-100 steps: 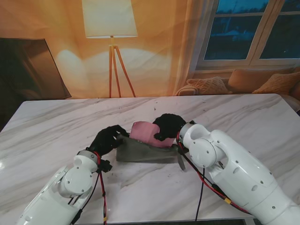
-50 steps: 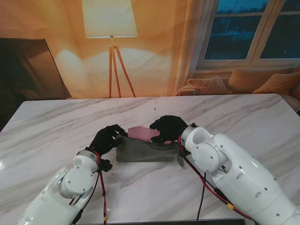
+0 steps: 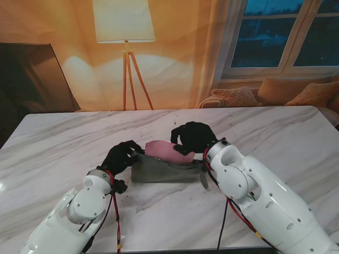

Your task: Collect documents into a storage pouch

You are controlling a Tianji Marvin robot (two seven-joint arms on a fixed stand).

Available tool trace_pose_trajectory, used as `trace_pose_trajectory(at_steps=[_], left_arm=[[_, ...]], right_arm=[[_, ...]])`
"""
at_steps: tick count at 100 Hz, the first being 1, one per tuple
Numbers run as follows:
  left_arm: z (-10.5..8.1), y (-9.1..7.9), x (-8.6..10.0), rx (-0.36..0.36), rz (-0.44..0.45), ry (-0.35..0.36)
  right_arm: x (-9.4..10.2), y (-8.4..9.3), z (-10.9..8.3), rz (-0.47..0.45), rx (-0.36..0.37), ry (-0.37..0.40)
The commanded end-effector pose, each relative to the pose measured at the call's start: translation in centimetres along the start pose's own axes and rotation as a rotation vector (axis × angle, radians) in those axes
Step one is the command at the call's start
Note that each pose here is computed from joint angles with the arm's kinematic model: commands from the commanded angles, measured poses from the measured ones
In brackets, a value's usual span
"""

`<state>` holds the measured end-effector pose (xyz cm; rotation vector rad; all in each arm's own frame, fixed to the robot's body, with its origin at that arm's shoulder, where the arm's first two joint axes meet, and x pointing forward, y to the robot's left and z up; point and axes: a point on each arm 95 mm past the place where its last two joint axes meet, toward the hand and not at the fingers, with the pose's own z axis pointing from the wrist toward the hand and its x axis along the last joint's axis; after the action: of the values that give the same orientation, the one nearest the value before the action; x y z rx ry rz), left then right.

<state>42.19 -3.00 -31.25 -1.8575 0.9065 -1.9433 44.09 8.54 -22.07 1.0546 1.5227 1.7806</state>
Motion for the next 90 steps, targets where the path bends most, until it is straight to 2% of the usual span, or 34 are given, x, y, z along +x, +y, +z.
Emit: trace_pose_trajectory(at_steps=[1, 43, 90], left_arm=[[0.1, 0.2, 0.3, -0.008, -0.011, 0.006], [0.0, 0.2, 0.4, 0.007, -0.014, 0.0], [0.0, 0.2, 0.5, 0.018, -0.021, -0.01]], right_arm=[[0.2, -0.8, 0.1, 0.005, 0.017, -0.002], [0.0, -3.2, 0.6, 0.055, 0.05, -0.029], [-0.5, -4.6, 0.6, 0.07, 0.075, -0.038]])
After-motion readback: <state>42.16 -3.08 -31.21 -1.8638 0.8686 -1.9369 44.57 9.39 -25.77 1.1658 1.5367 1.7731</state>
